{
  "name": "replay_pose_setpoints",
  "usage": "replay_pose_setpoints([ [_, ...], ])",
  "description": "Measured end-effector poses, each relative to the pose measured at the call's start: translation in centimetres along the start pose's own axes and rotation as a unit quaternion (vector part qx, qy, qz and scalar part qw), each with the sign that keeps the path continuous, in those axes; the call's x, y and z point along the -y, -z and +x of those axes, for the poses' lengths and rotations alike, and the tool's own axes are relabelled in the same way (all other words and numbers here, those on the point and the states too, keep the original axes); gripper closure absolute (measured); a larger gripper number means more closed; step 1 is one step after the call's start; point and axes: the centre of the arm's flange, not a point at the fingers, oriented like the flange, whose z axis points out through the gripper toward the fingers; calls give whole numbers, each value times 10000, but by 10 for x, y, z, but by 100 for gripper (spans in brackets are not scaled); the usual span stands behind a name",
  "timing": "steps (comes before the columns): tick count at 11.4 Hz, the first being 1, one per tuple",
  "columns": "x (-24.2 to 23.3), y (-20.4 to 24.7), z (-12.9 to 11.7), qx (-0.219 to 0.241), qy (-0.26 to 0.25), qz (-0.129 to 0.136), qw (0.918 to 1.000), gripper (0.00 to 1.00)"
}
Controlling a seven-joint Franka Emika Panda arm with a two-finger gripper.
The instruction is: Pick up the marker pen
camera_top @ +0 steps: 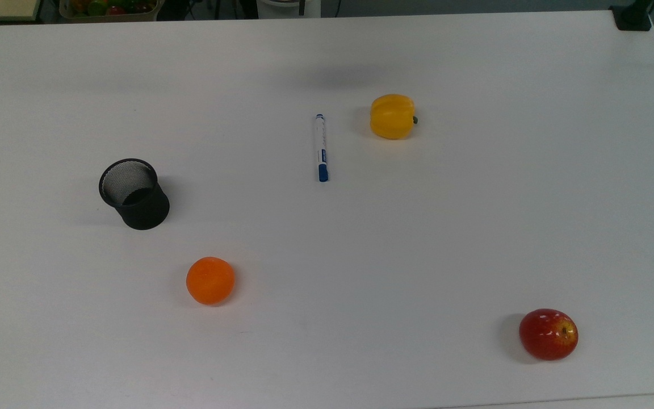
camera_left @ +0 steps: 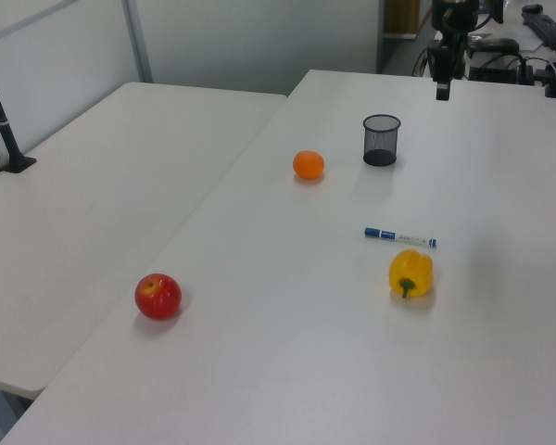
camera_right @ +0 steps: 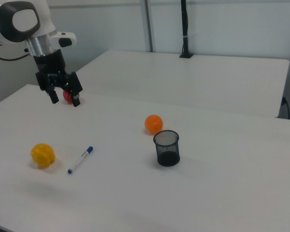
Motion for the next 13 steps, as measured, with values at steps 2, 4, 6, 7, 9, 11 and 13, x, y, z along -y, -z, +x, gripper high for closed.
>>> replay_pose_setpoints([
  [2,-2,-1,1,11,-21,5,10000,0],
  [4,-2,-1,2,11,-43,27,10000,0],
  [6,-2,-1,6,2,-59,51,10000,0],
  [7,-2,-1,9,1,-64,59,10000,0],
  [9,-6,-2,17,0,-128,169,9998,0],
  [11,-10,-2,20,8,-179,247,9995,0],
  [13,-6,-3,21,10,-144,251,9996,0],
])
